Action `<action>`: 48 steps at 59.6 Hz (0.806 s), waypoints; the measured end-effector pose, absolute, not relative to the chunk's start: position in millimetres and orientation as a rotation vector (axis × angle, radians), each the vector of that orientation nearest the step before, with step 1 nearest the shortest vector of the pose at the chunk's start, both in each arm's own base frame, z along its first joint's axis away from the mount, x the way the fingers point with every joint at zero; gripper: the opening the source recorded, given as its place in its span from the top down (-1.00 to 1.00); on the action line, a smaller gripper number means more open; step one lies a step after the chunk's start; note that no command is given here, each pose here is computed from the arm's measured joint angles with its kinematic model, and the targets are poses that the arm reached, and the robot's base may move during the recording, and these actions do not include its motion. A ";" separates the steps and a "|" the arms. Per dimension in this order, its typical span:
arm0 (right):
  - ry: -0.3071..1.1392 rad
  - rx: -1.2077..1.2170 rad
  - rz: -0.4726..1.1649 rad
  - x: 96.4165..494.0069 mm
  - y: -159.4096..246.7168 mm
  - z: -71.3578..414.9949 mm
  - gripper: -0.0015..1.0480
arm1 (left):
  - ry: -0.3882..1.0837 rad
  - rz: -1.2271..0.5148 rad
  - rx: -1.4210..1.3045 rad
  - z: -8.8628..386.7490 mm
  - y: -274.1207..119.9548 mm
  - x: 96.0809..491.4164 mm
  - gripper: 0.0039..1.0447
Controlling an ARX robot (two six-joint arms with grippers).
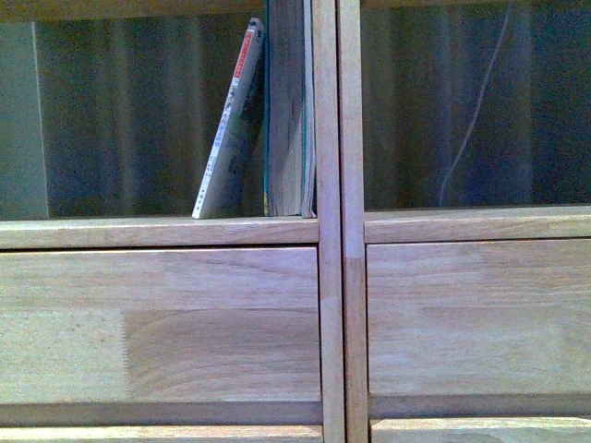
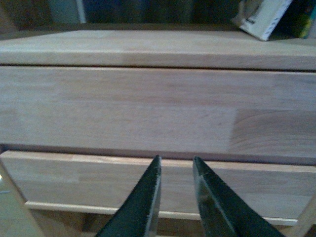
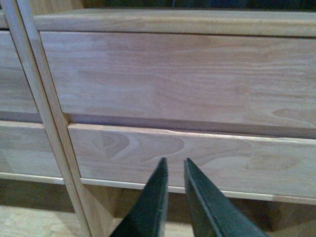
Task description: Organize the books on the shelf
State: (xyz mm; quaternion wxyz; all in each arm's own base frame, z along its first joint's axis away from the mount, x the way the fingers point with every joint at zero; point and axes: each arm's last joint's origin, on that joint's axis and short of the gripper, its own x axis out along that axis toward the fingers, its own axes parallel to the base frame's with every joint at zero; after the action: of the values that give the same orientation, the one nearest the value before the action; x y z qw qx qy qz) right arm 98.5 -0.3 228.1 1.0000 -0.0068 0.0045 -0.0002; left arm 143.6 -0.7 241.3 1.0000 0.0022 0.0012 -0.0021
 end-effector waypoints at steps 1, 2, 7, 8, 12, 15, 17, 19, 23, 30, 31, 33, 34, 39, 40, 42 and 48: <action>0.009 -0.014 0.000 98.4 -0.3 225.7 0.83 | 0.003 -0.006 0.002 238.6 -0.8 142.5 0.95; 0.010 -0.013 0.000 98.5 -0.3 224.3 0.87 | 0.004 -0.007 0.003 237.2 -0.8 142.0 0.95; 0.010 -0.011 -0.001 98.5 -0.3 215.9 0.94 | 0.004 -0.005 0.002 227.5 -0.7 137.9 0.95; 0.009 -0.011 -0.001 98.4 -0.3 214.2 0.94 | 0.004 -0.005 0.002 225.2 -0.7 137.0 0.95; 0.010 -0.011 0.000 98.4 -0.3 209.0 0.94 | 0.006 -0.005 0.002 218.6 -0.7 134.3 0.95; 0.009 -0.011 -0.001 98.3 -0.3 205.5 0.94 | 0.007 -0.005 0.002 214.3 -0.7 132.3 0.95; 0.009 -0.011 -0.001 98.3 -0.3 203.4 0.94 | 0.007 -0.005 0.002 212.0 -0.7 131.2 0.95; 0.009 -0.011 -0.001 98.3 -0.3 200.6 0.94 | 0.007 -0.005 0.002 208.8 -0.7 129.7 0.95; 0.010 -0.011 -0.001 98.3 -0.3 196.7 0.94 | 0.005 -0.005 0.002 204.4 -0.7 127.4 0.95; 0.010 -0.011 -0.001 98.2 -0.3 188.8 0.94 | -0.002 -0.005 0.002 195.9 -0.6 122.6 0.95; 0.010 -0.011 -0.001 98.2 -0.3 188.2 0.94 | -0.002 -0.005 0.002 195.4 -0.6 122.3 0.95; 0.010 -0.011 -0.001 98.2 -0.3 186.5 0.94 | -0.003 -0.005 0.002 193.8 -0.6 121.1 0.95; 0.010 -0.011 -0.001 98.2 -0.3 185.5 0.94 | -0.004 -0.005 0.002 192.9 -0.6 120.6 0.95; 0.008 -0.011 -0.001 98.1 -0.3 183.3 0.94 | -0.002 -0.005 0.002 188.9 -0.6 118.5 0.95; 0.007 -0.011 -0.001 98.0 -0.3 182.7 0.94 | -0.002 -0.005 0.002 188.0 -0.6 118.0 0.95; 0.008 -0.011 -0.001 98.0 -0.3 181.7 0.94 | -0.001 -0.005 0.002 186.6 -0.6 117.3 0.95; 0.006 -0.011 -0.001 98.0 -0.3 178.6 0.94 | -0.001 -0.005 0.002 182.4 -0.6 114.6 0.95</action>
State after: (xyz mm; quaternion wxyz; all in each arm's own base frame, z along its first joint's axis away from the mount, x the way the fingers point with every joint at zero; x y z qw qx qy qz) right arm 98.0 -0.3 178.6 1.0000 -0.0054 0.0031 -0.0004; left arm 114.6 -0.6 182.4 1.0000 0.0012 -0.0005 -0.0025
